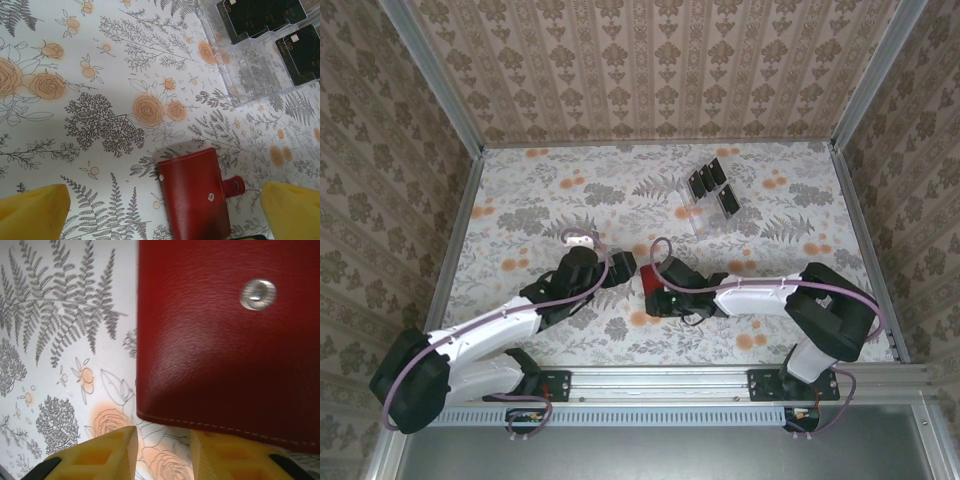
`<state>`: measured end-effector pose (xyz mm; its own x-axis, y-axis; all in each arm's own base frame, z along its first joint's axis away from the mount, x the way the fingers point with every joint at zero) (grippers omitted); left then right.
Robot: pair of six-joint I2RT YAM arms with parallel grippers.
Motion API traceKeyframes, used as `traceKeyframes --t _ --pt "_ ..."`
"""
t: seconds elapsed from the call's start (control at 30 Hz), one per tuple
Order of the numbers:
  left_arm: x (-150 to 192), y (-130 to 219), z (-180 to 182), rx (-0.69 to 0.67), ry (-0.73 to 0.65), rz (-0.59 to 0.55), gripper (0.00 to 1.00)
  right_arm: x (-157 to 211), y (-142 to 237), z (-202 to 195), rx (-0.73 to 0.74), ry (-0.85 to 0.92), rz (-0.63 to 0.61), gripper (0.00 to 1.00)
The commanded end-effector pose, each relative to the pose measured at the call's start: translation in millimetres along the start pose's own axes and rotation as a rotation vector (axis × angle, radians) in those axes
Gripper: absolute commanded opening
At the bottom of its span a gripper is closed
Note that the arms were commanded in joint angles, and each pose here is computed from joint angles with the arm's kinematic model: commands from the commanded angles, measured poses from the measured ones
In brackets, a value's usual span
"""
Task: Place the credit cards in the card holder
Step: Rotate the card holder at the center of the table, then close the card holder at the center of the table.
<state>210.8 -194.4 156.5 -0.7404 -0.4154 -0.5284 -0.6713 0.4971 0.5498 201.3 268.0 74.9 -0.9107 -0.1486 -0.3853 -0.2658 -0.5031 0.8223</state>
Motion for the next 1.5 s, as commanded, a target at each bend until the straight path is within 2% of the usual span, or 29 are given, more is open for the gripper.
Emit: traceKeyframes --t 0.0,0.3,0.5,0.63,0.77,0.97,1.47 --pt "-7.5 0.2 -9.3 0.016 -0.02 -0.005 1.0 3.3 8.0 -11.2 0.019 0.012 0.018 0.35" --pt "-7.1 -4.5 -11.3 0.014 -0.028 0.006 1.0 -7.8 20.4 -7.5 -0.017 0.022 0.01 0.34" --pt "-8.5 -5.0 -10.7 -0.038 -0.061 0.028 1.0 -20.7 60.6 10.2 -0.081 0.045 -0.063 0.35" --pt "-9.5 -9.5 -11.8 -0.098 -0.112 0.07 1.0 -26.7 91.1 7.7 -0.036 0.061 -0.13 0.35" --pt "-11.4 -19.1 -13.2 -0.159 -0.175 0.12 1.0 -30.7 103.2 0.1 -0.001 0.058 -0.162 0.35" --pt "-14.6 -31.5 -8.1 -0.253 -0.251 0.155 1.0 -34.1 91.9 -0.8 -0.008 0.059 -0.152 0.28" --pt "-4.2 -45.6 2.3 -0.274 -0.283 0.202 1.0 -36.8 41.4 -21.7 0.033 0.04 -0.088 0.19"
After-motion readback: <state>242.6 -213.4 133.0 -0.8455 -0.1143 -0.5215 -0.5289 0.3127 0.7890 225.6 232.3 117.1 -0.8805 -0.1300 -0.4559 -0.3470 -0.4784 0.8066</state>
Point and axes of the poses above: each hand's point on the last joint's axis, 136 mm out from that joint toward the fingers, its own y axis back along the fingers, its own z axis along the line the jaws close on, x = y × z, the point moved 6 cm from there along y, back along the fingers, and after that the axes turned 9 degrees about y, right-handed, at the moved point
